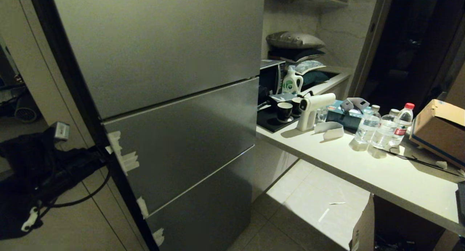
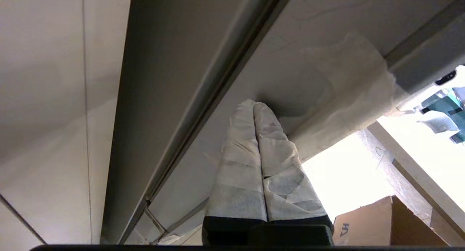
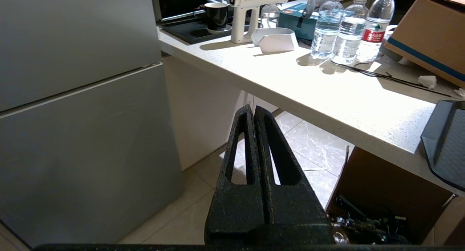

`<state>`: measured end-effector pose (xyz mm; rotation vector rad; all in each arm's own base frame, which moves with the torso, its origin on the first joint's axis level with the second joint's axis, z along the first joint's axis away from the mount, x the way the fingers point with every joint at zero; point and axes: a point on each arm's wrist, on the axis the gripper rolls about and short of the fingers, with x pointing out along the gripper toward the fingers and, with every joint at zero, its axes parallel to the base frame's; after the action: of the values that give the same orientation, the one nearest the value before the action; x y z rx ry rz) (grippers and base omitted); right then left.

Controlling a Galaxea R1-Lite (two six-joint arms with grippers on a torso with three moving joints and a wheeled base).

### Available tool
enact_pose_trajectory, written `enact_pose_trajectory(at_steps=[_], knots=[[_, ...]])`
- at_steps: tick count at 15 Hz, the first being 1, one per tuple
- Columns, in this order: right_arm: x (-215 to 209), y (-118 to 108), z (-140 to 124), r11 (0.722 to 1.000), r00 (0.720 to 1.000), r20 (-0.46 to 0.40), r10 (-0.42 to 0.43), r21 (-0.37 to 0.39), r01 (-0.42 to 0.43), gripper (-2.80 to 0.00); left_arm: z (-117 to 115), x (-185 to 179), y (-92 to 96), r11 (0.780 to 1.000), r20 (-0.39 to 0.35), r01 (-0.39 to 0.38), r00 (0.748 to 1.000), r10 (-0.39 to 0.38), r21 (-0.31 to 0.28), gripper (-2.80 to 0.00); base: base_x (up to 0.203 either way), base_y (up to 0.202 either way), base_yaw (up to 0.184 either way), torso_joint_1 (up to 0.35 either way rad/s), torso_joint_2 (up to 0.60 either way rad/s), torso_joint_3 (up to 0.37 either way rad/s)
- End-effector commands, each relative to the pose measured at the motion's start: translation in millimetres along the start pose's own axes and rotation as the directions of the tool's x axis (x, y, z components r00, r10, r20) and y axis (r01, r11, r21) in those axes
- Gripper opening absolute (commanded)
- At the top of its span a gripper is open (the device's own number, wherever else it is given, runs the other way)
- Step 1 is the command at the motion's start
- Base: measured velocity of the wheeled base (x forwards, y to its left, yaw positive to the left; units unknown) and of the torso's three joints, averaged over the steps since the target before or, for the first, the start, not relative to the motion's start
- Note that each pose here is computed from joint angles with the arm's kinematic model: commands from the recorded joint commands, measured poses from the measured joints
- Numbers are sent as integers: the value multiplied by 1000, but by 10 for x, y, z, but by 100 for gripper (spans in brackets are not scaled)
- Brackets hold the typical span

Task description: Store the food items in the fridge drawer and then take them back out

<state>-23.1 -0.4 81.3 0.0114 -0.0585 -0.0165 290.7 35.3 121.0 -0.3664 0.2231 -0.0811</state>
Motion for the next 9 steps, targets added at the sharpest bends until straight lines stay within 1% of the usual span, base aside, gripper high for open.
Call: enact_pose_trajectory(at_steps=[1,3,9], knots=[[13,-1,-50,1000,1000,-18,0,0,0,-280,-20,-11,-35,1000,-10,21,1000,-21,0,-280,0,0,0,0,0,0],[13,0,-50,1000,1000,-19,1,0,-1,-280,-11,-23,-45,999,-10,34,999,-34,2,-280,0,0,0,0,0,0],[12,0,-49,1000,1000,-18,1,0,-1,-280,-61,-117,-80,999,-27,39,999,-39,6,-280,0,0,0,0,0,0]])
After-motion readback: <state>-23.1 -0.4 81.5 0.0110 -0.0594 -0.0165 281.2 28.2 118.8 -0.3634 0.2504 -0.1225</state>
